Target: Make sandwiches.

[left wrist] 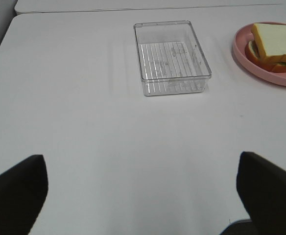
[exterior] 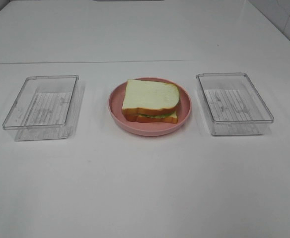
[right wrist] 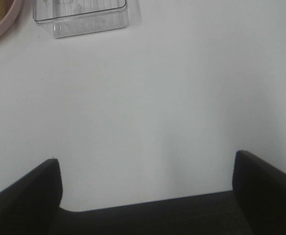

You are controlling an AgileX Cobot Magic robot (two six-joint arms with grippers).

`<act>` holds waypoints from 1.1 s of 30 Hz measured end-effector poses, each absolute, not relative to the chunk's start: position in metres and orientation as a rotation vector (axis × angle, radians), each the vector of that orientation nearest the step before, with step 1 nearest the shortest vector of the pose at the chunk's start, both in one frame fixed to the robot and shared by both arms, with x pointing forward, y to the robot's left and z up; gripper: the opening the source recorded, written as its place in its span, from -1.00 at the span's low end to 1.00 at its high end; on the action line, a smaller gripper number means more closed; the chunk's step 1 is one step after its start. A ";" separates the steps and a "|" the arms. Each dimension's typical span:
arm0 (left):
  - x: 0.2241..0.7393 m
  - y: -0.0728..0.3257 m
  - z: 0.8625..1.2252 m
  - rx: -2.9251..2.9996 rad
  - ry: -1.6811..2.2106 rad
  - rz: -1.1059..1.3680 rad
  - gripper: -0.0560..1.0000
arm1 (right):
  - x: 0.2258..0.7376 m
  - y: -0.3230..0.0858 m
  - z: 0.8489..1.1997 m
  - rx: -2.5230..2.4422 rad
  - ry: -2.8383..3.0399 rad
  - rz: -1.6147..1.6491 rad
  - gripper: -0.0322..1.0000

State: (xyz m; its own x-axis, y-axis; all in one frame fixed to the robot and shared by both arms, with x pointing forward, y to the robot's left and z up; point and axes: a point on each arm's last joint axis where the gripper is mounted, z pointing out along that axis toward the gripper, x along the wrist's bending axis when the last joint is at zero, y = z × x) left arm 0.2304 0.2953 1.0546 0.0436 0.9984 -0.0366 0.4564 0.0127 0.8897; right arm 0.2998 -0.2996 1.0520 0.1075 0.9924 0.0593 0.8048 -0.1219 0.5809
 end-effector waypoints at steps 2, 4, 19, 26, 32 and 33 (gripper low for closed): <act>0.230 0.295 1.055 1.551 1.518 0.889 0.98 | 0.288 -0.300 1.048 1.962 1.726 0.659 0.76; 0.230 0.295 1.055 1.551 1.518 0.889 0.98 | 0.283 -0.301 1.046 1.952 1.717 0.671 0.76; 0.230 0.295 1.055 1.551 1.518 0.889 0.98 | 0.252 -0.303 1.039 1.816 1.601 0.830 0.76; 0.230 0.295 1.055 1.551 1.518 0.889 0.98 | 0.235 -0.304 1.037 1.717 1.528 0.923 0.75; 0.230 0.295 1.055 1.551 1.518 0.889 0.98 | 0.236 -0.304 1.036 1.705 1.536 0.917 0.75; 0.230 0.295 1.055 1.551 1.518 0.889 0.98 | 0.236 -0.304 1.036 1.704 1.535 0.919 0.74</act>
